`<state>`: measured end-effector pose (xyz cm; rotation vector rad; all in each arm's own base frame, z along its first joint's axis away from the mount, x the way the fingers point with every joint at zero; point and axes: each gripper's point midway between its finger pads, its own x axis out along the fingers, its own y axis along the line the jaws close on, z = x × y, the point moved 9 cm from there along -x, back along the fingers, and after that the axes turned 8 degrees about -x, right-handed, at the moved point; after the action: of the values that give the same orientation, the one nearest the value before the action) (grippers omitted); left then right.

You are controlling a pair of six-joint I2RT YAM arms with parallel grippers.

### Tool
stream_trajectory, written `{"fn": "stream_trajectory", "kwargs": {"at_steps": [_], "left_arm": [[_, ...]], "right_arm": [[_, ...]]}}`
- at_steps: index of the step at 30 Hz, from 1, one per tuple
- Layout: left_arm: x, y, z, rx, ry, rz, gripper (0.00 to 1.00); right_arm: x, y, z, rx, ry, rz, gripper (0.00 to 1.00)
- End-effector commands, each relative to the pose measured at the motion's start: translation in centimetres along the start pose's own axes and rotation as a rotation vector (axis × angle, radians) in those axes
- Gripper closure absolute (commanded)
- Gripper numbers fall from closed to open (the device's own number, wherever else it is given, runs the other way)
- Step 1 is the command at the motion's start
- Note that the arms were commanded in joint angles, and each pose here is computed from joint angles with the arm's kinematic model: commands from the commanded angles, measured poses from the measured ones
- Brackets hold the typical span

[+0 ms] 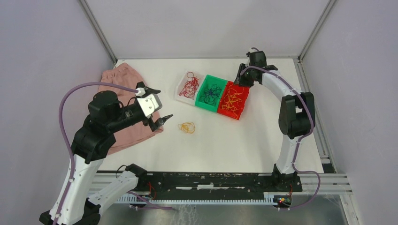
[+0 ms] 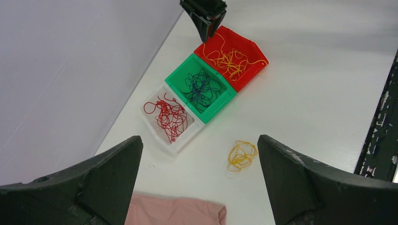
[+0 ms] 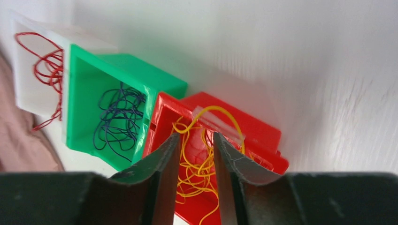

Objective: Untangle the cables
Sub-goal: Place the cable in the bin.

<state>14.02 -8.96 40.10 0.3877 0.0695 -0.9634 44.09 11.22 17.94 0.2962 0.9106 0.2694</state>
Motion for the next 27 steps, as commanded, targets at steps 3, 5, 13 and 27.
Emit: {"fn": "stream_trajectory", "kwargs": {"at_steps": [3,5,13,27], "left_arm": [[-0.4,0.2,0.9,0.032,-0.040,0.006,0.01],[-0.4,0.2,0.9,0.031,-0.040,0.006,0.01],[-0.6,0.2,0.9,0.039,-0.037,0.019,0.01],[-0.9,0.3,1.0,0.055,-0.035,0.030,0.01]], "right_arm": [[-1.7,3.8,-0.7,-0.043,-0.167,-0.155,0.56],[-1.0,4.5,-1.1,-0.008,-0.180,-0.180,0.55],[0.6,4.4,-0.7,0.150,-0.246,-0.269,0.59],[2.5,4.5,-0.5,0.224,-0.238,-0.303,0.66]]}}
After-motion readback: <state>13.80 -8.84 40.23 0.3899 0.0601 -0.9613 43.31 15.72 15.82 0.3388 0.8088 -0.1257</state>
